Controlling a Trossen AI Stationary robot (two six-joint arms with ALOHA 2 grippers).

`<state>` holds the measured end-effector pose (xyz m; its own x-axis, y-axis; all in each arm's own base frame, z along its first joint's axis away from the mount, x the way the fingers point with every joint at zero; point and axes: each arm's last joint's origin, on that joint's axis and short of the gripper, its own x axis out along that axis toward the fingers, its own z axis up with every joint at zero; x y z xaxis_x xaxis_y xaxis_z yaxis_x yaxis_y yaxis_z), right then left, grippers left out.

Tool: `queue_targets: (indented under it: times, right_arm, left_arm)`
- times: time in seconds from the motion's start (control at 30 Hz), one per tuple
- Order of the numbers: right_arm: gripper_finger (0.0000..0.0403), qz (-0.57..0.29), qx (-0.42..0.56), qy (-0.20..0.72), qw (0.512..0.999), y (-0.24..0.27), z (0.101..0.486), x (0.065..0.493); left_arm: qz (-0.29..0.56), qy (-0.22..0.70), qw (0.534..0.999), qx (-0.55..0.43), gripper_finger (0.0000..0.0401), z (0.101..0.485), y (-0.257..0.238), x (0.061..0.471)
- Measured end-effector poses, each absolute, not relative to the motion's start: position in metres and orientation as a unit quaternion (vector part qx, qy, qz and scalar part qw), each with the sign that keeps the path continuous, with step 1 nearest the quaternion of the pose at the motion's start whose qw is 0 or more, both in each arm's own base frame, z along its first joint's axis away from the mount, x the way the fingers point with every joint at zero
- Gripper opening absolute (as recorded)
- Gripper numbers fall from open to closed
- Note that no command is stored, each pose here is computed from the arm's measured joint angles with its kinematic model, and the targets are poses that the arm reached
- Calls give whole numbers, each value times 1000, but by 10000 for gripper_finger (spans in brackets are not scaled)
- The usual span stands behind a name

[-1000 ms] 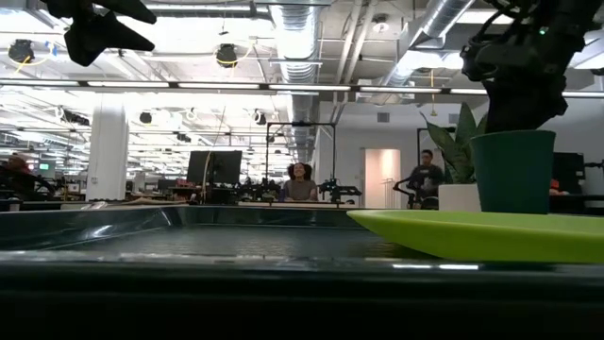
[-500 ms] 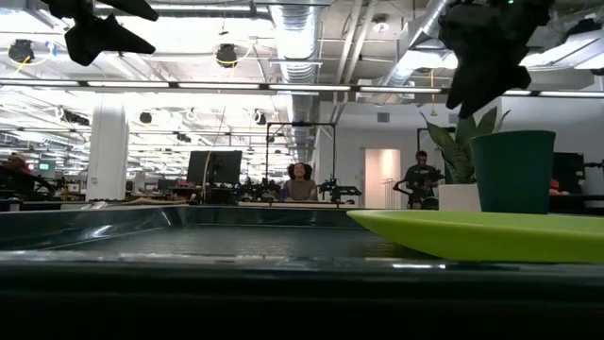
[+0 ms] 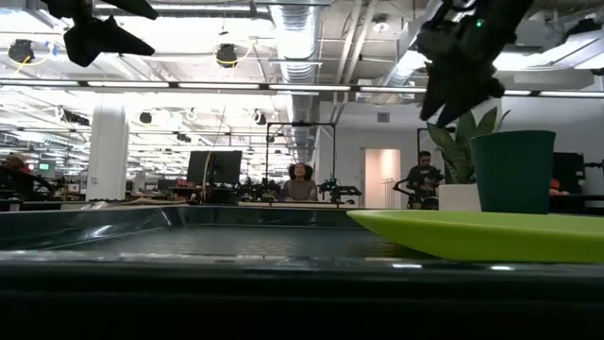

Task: Pick and place plate/cup/fork/spoon on tray
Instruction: Put the light orange fork on the black serving tray to the left of the light green plate

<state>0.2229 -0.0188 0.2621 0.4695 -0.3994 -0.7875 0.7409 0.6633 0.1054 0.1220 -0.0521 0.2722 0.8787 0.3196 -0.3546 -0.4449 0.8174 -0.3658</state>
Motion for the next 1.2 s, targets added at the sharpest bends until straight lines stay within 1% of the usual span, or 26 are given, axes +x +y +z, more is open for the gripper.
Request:
queue_targets:
  times: [0.23, 0.4, 0.57, 0.8, 0.97, 1.2]
  right_arm:
    - [250, -366, 223, 397, 812, -30, 243, 242]
    - [250, -392, 248, 394, 794, -40, 226, 257]
    - [250, -415, 281, 366, 784, -53, 205, 278]
    - [249, -439, 302, 336, 777, -80, 169, 305]
    - [249, -467, 310, 352, 750, -96, 152, 316]
    - [249, -484, 303, 372, 732, -113, 137, 336]
  left_arm:
    - [208, 138, 942, -225, 263, 272, -51, 122]
    - [217, 134, 939, -233, 263, 272, -50, 123]
    - [217, 134, 938, -233, 263, 272, -49, 123]
    - [219, 137, 938, -230, 263, 271, -49, 123]
    - [220, 139, 938, -229, 263, 271, -49, 122]
    - [224, 141, 938, -225, 263, 270, -49, 122]
